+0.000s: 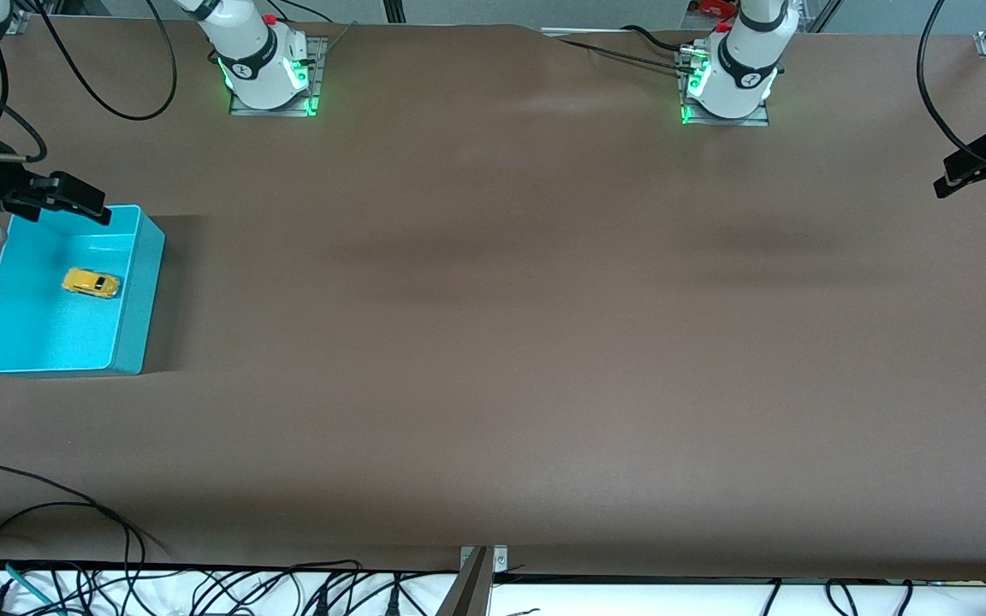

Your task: Wind up and store yellow beetle car

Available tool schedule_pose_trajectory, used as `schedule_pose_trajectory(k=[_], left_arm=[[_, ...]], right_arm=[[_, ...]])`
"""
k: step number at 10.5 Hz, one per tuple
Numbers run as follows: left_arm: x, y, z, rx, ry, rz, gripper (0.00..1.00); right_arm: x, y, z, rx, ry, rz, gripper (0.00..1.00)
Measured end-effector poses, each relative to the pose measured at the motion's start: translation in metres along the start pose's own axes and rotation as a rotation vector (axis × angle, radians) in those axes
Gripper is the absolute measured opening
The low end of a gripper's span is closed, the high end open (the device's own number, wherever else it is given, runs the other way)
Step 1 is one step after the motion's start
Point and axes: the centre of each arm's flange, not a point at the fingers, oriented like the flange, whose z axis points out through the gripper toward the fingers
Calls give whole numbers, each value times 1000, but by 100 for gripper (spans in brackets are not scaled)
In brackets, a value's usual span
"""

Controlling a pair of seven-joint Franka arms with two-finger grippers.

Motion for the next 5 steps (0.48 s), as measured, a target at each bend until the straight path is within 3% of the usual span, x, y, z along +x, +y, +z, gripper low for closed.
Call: schedule_pose_trajectory(k=[5], left_arm=[[0,-2,1,0,-5,-4,100]], right_arm=[[-8,1,-9,1,-2,-2,100]])
